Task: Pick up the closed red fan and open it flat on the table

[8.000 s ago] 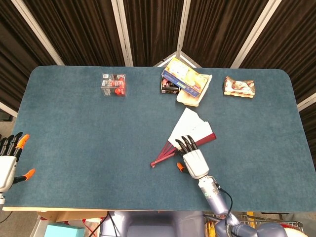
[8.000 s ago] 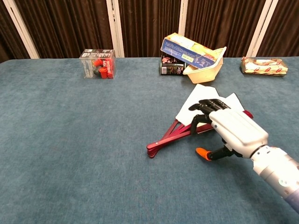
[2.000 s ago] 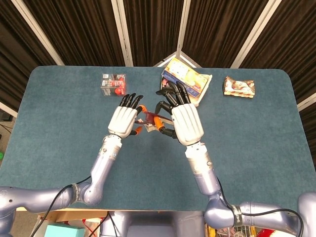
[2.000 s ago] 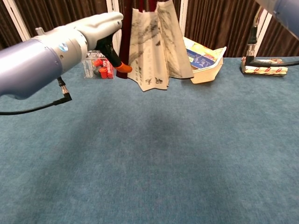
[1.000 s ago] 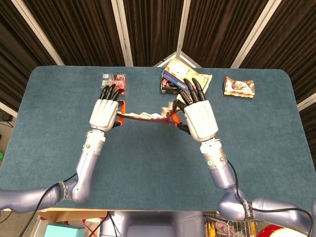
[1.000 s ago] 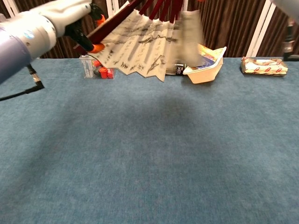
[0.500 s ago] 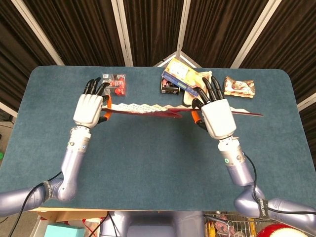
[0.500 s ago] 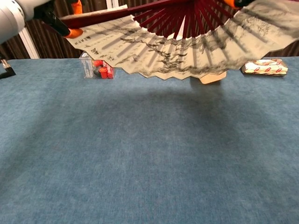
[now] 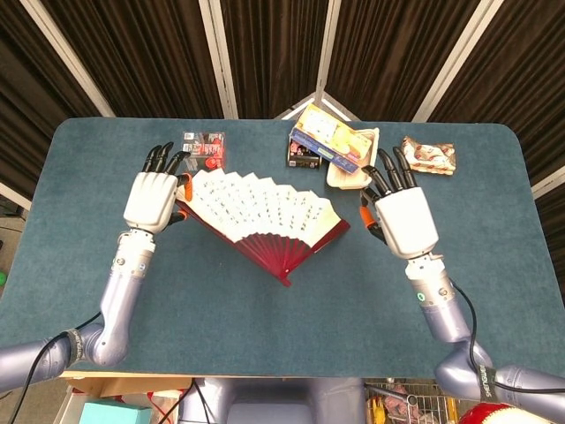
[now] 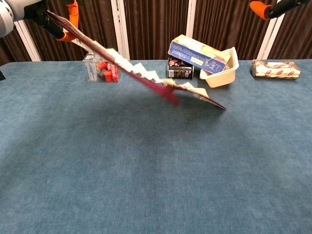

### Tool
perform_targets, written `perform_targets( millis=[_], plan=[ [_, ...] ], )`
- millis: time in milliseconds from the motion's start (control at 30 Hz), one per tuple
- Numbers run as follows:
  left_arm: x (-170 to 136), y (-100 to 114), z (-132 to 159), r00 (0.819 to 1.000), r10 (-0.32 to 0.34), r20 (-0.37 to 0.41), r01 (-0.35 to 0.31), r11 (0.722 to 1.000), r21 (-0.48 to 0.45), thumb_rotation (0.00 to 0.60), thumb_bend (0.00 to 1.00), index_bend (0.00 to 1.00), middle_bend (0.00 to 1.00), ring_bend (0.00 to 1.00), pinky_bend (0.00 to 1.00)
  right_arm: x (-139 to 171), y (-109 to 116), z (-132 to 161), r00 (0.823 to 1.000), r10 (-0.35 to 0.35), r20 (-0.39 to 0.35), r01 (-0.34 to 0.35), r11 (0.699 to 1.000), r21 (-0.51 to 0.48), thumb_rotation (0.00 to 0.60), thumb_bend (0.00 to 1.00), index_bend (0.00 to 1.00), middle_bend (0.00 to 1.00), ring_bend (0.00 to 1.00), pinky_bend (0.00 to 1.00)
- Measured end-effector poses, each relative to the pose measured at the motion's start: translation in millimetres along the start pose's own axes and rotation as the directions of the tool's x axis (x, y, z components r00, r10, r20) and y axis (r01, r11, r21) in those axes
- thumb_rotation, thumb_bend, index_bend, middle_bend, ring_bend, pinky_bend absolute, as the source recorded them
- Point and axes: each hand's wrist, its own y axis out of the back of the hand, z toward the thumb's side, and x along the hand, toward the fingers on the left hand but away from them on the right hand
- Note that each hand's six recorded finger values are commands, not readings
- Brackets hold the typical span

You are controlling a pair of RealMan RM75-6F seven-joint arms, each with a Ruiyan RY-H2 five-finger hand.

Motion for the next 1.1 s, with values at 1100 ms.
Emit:
perform_targets(
  millis=[1100],
  plan=[
    [-59, 10, -87, 0.992, -0.079, -0.102, 0.092, 0.987, 0.129, 0.6, 0.5, 0.6, 0.14, 0.0, 0.0, 11, 4, 3, 1.0, 0.006, 0.005, -0.006, 0.999, -0.039, 0.6, 0.68, 0.79, 0.29, 0.08, 0.05]
  ],
)
